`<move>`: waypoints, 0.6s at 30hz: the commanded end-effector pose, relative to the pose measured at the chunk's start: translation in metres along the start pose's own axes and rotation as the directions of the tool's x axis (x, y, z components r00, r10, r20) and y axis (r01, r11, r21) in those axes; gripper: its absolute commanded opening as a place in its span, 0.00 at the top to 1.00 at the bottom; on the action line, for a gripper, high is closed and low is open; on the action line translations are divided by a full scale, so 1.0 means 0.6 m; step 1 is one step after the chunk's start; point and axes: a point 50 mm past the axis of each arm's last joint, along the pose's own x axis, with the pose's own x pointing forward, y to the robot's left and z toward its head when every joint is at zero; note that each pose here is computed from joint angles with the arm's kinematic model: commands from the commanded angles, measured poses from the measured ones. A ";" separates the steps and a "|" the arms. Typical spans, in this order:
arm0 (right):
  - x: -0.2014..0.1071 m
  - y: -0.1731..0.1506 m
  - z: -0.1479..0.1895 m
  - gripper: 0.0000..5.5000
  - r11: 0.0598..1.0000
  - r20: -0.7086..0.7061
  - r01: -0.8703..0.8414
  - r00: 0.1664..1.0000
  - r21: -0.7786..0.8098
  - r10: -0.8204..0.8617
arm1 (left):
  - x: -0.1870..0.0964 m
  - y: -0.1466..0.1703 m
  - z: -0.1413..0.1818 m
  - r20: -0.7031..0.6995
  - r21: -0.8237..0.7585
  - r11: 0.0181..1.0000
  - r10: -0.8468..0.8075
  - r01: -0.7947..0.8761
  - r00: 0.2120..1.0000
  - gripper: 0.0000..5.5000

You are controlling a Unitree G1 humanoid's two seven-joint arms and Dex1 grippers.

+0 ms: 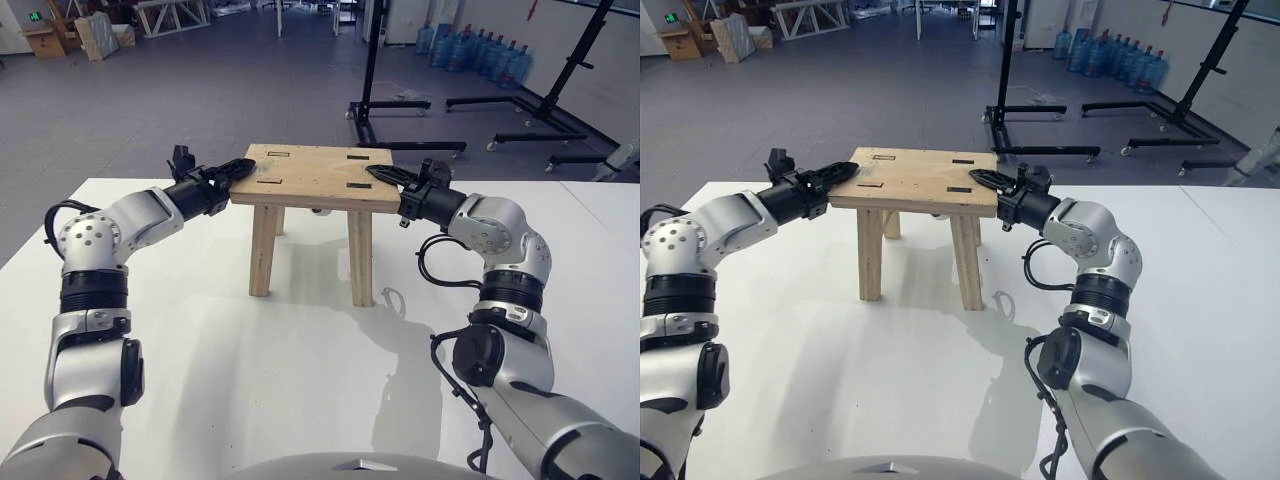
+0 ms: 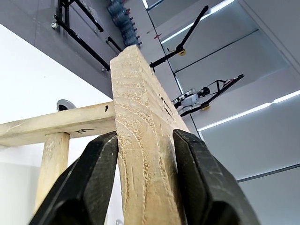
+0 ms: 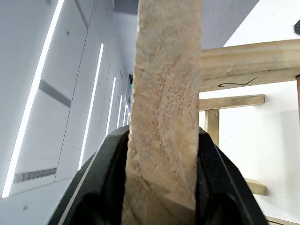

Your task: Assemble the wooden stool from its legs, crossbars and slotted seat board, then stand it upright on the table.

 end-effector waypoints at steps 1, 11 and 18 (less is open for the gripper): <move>0.052 -0.051 -0.048 0.73 0.973 -0.124 0.222 0.966 -0.066 -0.228 | 0.049 0.014 -0.085 -0.213 -0.022 1.000 -0.019 0.015 0.977 0.67; 0.061 0.009 0.009 0.49 0.982 -0.014 0.096 0.995 -0.163 -0.099 | 0.039 -0.018 -0.060 -0.084 0.030 0.987 -0.156 0.159 0.984 0.51; 0.031 0.028 0.048 0.27 0.980 0.046 0.050 0.998 -0.194 -0.042 | 0.028 -0.018 -0.009 0.046 0.047 0.987 -0.155 0.153 0.987 0.33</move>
